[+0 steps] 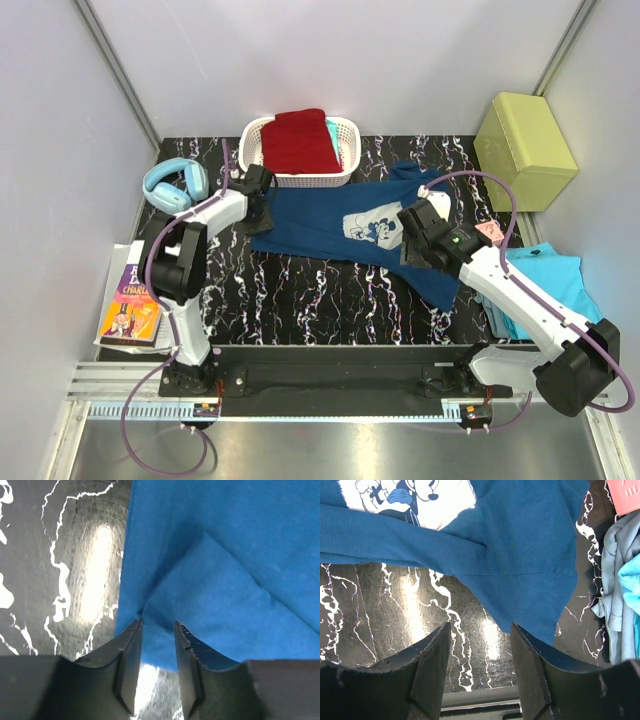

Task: Fold and stack the t-shirts
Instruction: Flatten out the tshirt

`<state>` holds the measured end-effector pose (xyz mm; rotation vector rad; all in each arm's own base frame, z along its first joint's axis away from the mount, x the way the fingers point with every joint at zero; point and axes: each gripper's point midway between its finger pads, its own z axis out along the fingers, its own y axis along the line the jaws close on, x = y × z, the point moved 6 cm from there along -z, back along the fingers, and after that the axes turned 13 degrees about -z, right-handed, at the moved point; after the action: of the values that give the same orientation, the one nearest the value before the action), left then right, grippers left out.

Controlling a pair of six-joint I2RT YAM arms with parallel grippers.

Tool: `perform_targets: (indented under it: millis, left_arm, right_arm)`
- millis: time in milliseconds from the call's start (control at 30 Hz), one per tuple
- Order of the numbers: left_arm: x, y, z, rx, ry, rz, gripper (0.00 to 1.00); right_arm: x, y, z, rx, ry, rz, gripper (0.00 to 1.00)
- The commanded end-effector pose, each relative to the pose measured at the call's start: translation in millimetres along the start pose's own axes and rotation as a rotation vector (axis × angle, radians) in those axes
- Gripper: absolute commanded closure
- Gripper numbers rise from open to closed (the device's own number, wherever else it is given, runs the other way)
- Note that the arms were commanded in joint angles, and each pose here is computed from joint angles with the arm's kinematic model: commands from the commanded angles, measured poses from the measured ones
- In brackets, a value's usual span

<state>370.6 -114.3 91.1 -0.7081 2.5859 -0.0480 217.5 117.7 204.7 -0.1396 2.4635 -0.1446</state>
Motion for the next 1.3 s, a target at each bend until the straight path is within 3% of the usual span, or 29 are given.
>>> perform_targets:
  millis: [0, 133, 500, 800, 1067, 1267]
  left_arm:
    - [-13.1, -6.4, 5.0, 0.002, -0.026, -0.003, 0.69]
    - [-10.5, -4.8, 8.3, -0.007, -0.018, 0.001, 0.73]
    - [-13.9, -1.6, -25.2, 0.038, -0.071, -0.031, 1.00]
    - [19.0, -6.6, -92.2, 0.128, -0.097, 0.020, 1.00]
    - [72.1, 13.4, -106.6, 0.107, -0.006, 0.077, 1.00]
    - [82.8, 34.7, -122.6, 0.077, -0.021, 0.097, 1.00]
  right_arm:
    - [-5.2, 2.8, -3.4, -0.022, -0.037, 0.001, 0.42]
    - [-3.5, 1.9, -1.7, -0.014, -0.032, -0.003, 0.42]
    - [-2.5, 6.0, 4.7, -0.015, -0.014, -0.008, 0.42]
    - [-5.8, 14.3, 12.3, -0.033, -0.001, 0.000, 0.42]
    - [-13.1, 22.1, 14.8, -0.056, 0.018, 0.002, 0.42]
    - [-11.6, 21.1, 18.4, 0.001, 0.101, -0.021, 0.43]
